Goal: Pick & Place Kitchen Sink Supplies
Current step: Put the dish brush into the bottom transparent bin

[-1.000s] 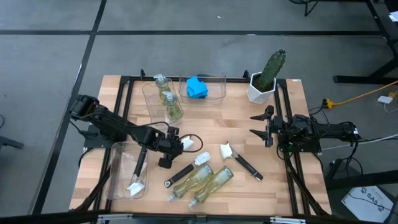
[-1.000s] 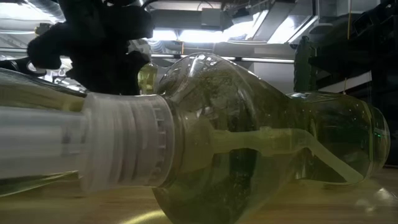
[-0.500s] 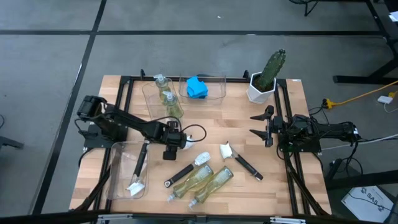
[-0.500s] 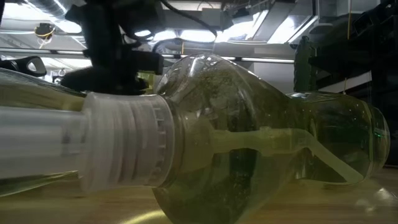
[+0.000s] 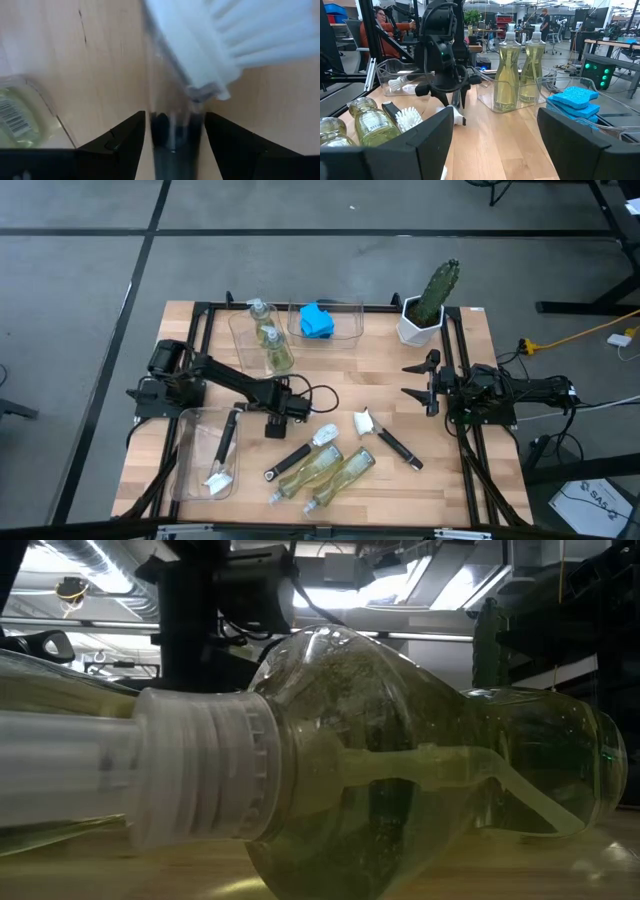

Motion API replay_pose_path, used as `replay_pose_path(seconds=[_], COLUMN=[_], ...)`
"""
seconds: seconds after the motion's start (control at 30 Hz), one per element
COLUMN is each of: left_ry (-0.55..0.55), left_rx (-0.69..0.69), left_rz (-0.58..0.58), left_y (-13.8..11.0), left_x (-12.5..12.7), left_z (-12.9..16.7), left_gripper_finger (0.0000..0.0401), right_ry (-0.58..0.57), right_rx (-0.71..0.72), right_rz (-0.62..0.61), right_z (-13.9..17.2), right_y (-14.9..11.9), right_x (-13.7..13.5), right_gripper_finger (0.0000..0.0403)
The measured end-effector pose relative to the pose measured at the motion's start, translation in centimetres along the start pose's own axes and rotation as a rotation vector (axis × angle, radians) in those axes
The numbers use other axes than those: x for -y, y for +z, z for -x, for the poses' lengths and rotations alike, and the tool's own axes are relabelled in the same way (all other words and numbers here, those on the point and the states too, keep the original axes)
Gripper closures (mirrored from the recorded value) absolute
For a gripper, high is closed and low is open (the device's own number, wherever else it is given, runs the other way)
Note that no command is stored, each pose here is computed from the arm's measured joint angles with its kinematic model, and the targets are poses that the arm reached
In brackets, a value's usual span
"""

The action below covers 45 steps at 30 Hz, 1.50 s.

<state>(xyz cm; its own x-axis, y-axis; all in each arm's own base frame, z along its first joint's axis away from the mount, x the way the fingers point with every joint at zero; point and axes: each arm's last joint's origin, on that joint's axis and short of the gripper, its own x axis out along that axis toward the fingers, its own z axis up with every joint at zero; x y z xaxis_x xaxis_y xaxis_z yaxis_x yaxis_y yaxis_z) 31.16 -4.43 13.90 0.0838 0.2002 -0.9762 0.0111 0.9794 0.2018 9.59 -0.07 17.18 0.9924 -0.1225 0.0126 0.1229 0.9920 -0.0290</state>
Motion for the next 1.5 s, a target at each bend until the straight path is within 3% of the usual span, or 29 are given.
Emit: replay_pose_path(seconds=[0.17,0.37,0.6,0.77,0.9,1.07,1.27,1.5], left_ry=[0.011,0.040,0.028,0.063,0.118,0.111,0.014,-0.219], left_rx=[-0.020,0.029,0.097,0.213,0.365,0.570,0.788,0.873], left_rz=[-0.054,-0.089,-0.031,0.022,0.113,0.316,0.575,0.723], left_y=[-0.1,-0.3,-0.9,-1.6,-2.7,-4.7,-7.8,-11.8], left_x=[0.7,1.8,3.3,4.3,4.6,4.6,4.0,3.4], left_z=[-0.6,0.5,2.4,5.4,8.8,13.0,17.6,21.1], left_gripper_finger=[0.0210,0.0275,0.0275,0.0275,0.0275,0.0275,0.0275,0.0275], right_ry=[0.000,0.000,0.000,0.000,0.000,0.000,0.000,0.000], right_rx=[-0.001,0.000,-0.001,-0.001,0.000,0.000,0.000,0.000], right_rz=[0.000,0.000,0.000,0.000,0.000,0.000,0.000,0.000], right_z=[0.0,0.0,0.0,0.0,0.0,0.0,0.0,0.0], right_y=[0.0,0.0,0.0,0.0,0.0,0.0,0.0,0.0], right_x=[0.0,0.0,0.0,0.0,0.0,0.0,0.0,0.0], right_gripper_finger=[0.0118,0.0118,0.0118,0.0118,0.0118,0.0118,0.0118,0.0118])
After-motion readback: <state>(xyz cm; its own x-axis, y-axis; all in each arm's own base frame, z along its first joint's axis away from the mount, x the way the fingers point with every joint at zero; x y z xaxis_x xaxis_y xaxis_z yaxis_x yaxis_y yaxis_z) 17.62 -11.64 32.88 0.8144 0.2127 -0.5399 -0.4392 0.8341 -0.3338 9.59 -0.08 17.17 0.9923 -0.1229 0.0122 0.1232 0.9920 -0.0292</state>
